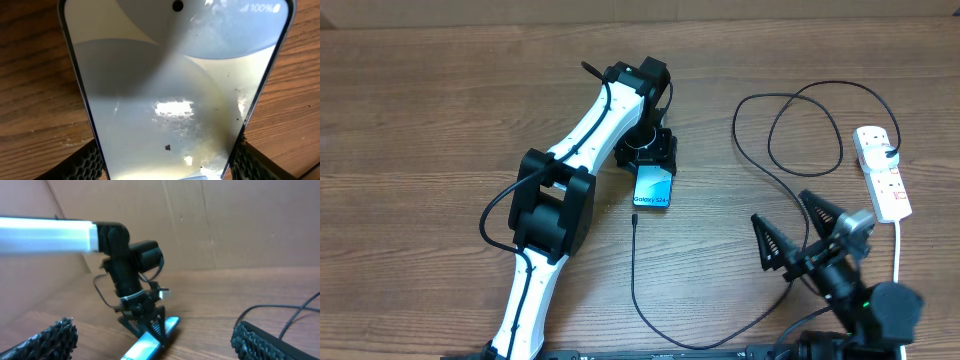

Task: Plug charger to phone and switch on socket
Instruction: 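Swing the right gripper left toward the phone's right edge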

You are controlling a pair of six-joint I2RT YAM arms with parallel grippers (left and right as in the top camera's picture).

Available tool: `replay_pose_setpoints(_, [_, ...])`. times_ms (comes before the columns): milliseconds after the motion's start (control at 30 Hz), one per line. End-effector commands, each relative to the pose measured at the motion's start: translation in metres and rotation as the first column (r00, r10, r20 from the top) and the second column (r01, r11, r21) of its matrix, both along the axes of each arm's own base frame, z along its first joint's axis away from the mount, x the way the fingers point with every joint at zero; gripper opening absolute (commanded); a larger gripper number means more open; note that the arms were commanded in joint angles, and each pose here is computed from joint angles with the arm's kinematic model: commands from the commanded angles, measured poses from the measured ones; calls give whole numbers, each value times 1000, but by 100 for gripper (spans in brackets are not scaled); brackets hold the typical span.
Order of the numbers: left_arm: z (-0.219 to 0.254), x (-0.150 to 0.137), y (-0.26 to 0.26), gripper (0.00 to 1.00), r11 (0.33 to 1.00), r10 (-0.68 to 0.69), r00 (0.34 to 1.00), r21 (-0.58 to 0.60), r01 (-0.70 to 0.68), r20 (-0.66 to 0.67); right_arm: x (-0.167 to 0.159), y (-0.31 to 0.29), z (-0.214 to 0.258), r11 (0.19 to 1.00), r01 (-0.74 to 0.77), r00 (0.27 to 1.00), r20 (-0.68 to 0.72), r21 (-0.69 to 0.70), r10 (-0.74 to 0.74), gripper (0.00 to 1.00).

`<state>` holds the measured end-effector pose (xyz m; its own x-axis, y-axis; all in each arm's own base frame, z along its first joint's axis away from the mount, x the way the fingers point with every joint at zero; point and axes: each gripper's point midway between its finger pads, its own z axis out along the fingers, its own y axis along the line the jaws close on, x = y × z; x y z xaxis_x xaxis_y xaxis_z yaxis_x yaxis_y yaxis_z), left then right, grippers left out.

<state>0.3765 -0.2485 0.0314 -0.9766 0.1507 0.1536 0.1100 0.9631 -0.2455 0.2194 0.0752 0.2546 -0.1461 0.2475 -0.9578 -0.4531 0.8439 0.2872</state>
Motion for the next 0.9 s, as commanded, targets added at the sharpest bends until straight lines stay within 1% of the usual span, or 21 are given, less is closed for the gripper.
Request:
replay_pose_setpoints(0, [7,6,-5,63,999,-13,1000,-41,14,17,7,2,39,1000,-17,998,-64,22,18,100])
replay_pose_setpoints(133, [7,7,-5,63,999,-13,1000,-43,14,22,31,9,48,996,-92,957,-275,11,91,100])
replay_pose_setpoints(233, [7,7,-5,64,999,-13,1000,-43,14,23,53,8,34,994,-95,879,-465,47,106,100])
replay_pose_setpoints(333, [7,7,-5,65,999,-13,1000,-44,14,23,75,18,22,978,-155,790,-578,137,206,100])
replay_pose_setpoints(400, [7,8,-6,66,999,-13,1000,-45,14,25,88,20,6,971,-164,742,-627,172,236,100])
replay_pose_setpoints(433, [7,8,-6,65,999,-13,1000,-45,14,26,94,20,-3,970,-160,725,-646,180,240,97])
replay_pose_setpoints(467, [7,8,-6,65,999,-13,1000,-45,14,26,101,19,-16,969,-154,697,-675,191,244,82])
replay_pose_setpoints(500, [7,8,-6,65,999,-13,1000,-46,14,26,105,20,-27,968,-150,670,-700,200,248,75])
replay_pose_setpoints(533, [7,8,-6,65,999,-13,1000,-46,14,25,108,22,-40,966,-149,639,-726,209,255,72])
replay_pose_setpoints(600, [7,8,-6,65,999,-13,1000,-46,14,25,112,31,-65,961,-157,569,-774,227,276,72])
replay_pose_setpoints(700, [8,7,-8,65,998,-13,1000,-56,14,19,116,49,-100,951,-192,478,-823,243,307,75])
replay_pose_setpoints(800, [10,4,-13,65,995,-29,1000,-91,30,10,118,70,-130,935,-234,404,-849,265,342,77])
replay_pose_setpoints(867, [10,4,-13,65,995,-28,1000,-93,29,9,118,86,-144,912,-273,363,-845,306,392,77])
